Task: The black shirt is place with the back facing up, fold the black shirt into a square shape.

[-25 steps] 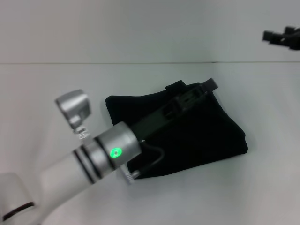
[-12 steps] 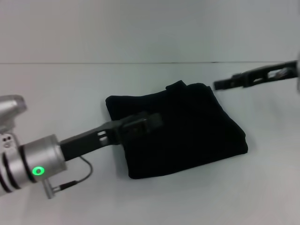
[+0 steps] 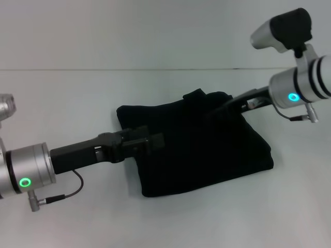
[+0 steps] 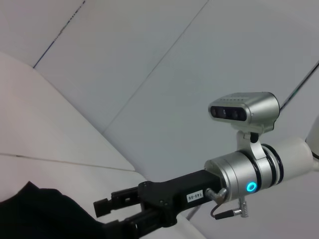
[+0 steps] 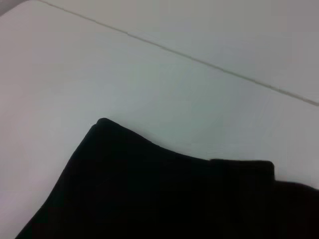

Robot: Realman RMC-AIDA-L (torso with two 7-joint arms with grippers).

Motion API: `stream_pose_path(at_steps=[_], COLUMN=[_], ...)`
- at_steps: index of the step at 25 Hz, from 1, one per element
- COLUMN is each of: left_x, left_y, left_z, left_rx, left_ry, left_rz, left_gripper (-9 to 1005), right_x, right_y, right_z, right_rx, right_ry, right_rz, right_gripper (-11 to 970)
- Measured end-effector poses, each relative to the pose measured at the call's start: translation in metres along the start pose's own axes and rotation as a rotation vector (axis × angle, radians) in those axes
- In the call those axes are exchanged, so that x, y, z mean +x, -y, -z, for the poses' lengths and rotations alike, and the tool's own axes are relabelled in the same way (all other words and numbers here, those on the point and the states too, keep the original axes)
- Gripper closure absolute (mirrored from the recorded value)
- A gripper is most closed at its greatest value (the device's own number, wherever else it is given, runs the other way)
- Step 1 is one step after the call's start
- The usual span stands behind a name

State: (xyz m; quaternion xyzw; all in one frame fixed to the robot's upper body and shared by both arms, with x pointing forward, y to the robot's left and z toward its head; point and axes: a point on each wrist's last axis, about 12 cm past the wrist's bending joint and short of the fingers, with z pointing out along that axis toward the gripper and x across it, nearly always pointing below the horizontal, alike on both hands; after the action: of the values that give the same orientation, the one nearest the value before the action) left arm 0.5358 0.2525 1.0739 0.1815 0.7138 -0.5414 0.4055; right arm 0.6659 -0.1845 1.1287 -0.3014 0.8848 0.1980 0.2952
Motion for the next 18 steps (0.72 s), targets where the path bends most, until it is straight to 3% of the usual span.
stream_pose_path(at_steps=[7,12,15,18], left_x=[-0.001,-0.001,0.0,0.001], left_y=[-0.001,-0.002,-0.003,-0.004], left_z=[0.001,0.001,0.002,0.002], left_rx=[-0.011,-0.017,-0.028,-0.038], left_ry=[0.011,0.014,0.014,0.014], left_rz=[0.005,0.024,0.035,0.042], left_gripper=[97,98,98,99], right_x=[-0.003,0.005,0.007,0.008], right_y=[-0.002,0.001,-0.003,-0.008], right_z=[-0.01,-0.017,-0.021,-0.024], right_rx=[0.041,0.074,0.07,0.062], right_ry=[0.006,0.007,-0.008,-0.013], right_rz=[0.008,-0.007,0.016,0.032], right_gripper=[77,175,382,447])
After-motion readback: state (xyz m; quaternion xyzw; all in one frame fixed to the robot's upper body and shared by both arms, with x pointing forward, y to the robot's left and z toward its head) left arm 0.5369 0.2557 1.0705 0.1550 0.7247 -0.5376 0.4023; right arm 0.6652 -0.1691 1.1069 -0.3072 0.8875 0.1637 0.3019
